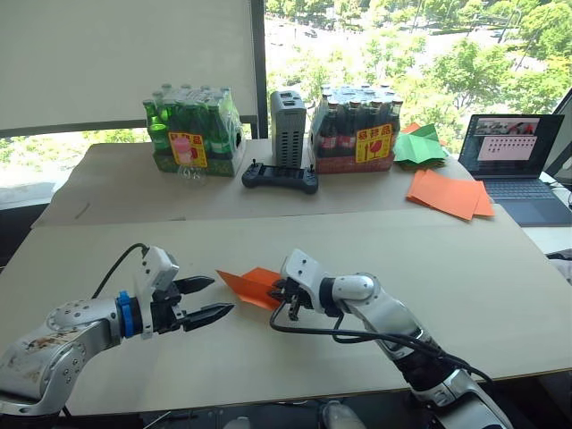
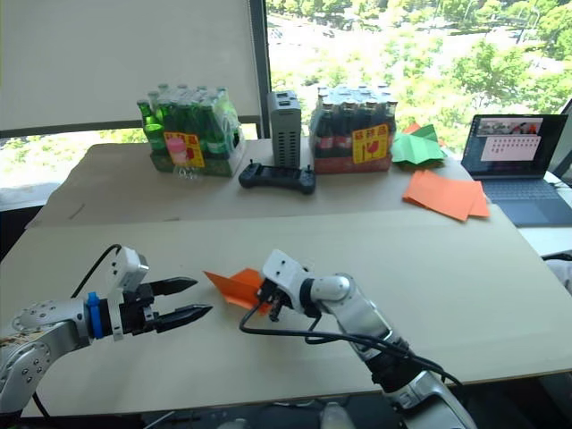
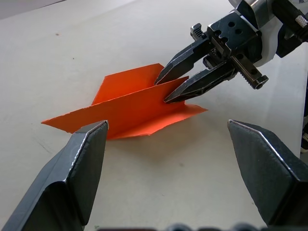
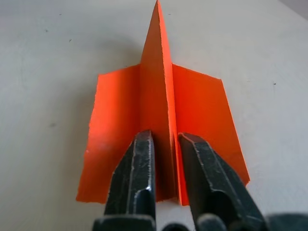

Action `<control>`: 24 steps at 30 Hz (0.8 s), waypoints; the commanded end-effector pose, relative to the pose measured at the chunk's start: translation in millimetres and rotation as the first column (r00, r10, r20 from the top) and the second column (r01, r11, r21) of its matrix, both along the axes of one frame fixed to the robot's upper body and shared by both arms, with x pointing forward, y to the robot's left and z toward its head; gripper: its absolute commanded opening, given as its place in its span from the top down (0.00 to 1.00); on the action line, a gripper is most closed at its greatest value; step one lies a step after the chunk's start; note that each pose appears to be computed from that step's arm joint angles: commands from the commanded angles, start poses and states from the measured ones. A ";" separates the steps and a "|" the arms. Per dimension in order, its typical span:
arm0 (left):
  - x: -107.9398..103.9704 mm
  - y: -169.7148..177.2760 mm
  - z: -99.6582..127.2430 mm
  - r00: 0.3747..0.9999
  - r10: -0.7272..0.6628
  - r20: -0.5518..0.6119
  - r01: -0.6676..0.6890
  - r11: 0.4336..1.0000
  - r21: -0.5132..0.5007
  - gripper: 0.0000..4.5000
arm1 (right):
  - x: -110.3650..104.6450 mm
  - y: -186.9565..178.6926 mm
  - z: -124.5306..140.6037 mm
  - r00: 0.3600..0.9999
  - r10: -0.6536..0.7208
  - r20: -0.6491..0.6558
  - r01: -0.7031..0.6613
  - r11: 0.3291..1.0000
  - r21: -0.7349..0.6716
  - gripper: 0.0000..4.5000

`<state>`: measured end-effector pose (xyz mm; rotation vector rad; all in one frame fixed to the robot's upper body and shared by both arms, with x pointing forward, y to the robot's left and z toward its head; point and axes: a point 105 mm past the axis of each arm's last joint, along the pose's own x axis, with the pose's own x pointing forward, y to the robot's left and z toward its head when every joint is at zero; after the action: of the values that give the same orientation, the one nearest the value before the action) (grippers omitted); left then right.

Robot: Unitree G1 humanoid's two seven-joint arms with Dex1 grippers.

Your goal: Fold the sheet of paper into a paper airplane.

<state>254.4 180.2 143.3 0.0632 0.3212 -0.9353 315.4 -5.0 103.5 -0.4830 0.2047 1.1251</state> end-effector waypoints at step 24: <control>24.2 -52.4 32.8 0.940 -0.095 0.328 0.094 0.995 0.020 0.06 | 38.1 -217.7 47.3 0.362 -0.932 -0.020 0.924 0.356 0.141 0.99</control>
<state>279.9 133.4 167.7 0.2154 0.0547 -0.9693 356.1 -211.1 138.4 -0.2018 0.3267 0.0147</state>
